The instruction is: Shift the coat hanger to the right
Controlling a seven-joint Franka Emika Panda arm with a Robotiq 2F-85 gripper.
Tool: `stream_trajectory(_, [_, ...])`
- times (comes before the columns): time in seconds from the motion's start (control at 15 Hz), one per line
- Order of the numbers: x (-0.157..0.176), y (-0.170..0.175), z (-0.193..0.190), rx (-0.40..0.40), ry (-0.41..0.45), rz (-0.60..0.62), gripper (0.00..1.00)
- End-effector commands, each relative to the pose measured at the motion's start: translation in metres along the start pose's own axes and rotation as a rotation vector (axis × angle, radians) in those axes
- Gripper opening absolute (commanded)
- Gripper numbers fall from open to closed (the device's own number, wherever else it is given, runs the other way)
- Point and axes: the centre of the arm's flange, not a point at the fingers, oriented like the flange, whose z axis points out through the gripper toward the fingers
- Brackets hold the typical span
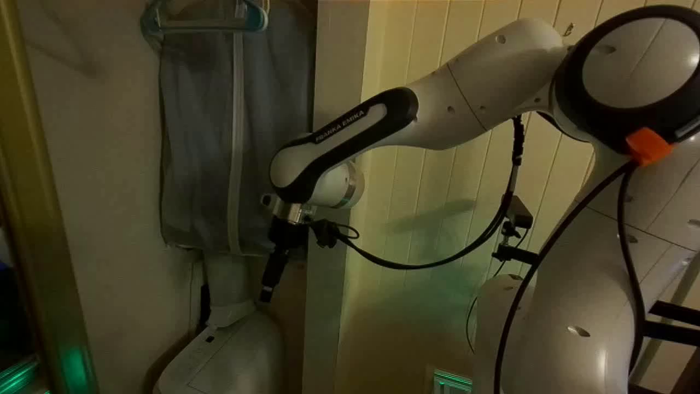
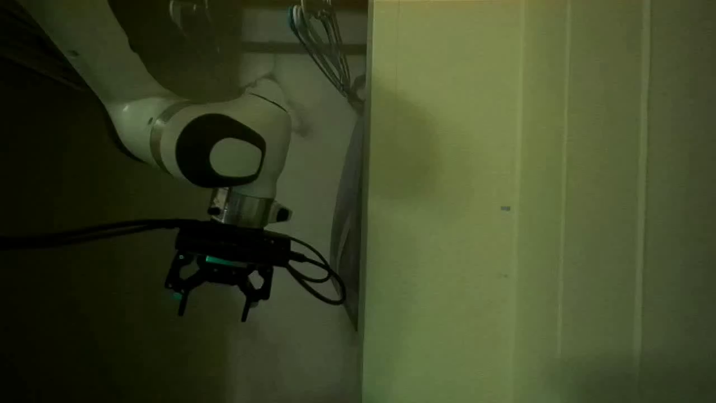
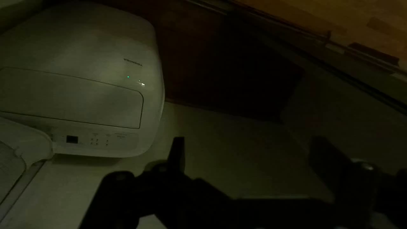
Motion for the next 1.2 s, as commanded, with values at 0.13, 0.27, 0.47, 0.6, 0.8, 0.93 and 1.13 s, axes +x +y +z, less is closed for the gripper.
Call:
stream_trajectory(0.13, [0.0, 0.0, 0.0, 0.0, 0.0, 0.0, 1.0])
stream_trajectory(0.27, [0.0, 0.0, 0.0, 0.0, 0.0, 0.0, 1.0])
stream_trajectory(0.47, [0.0, 0.0, 0.0, 0.0, 0.0, 0.0, 1.0])
stream_trajectory(0.6, [0.0, 0.0, 0.0, 0.0, 0.0, 0.0, 1.0])
stream_trajectory(0.8, [0.022, -0.035, -0.026, -0.001, 0.067, -0.027, 1.0])
stream_trajectory(0.93, [0.033, -0.06, -0.052, -0.037, 0.083, -0.038, 1.0])
stream_trajectory(1.13, [0.05, -0.093, -0.098, -0.138, 0.167, -0.049, 1.0])
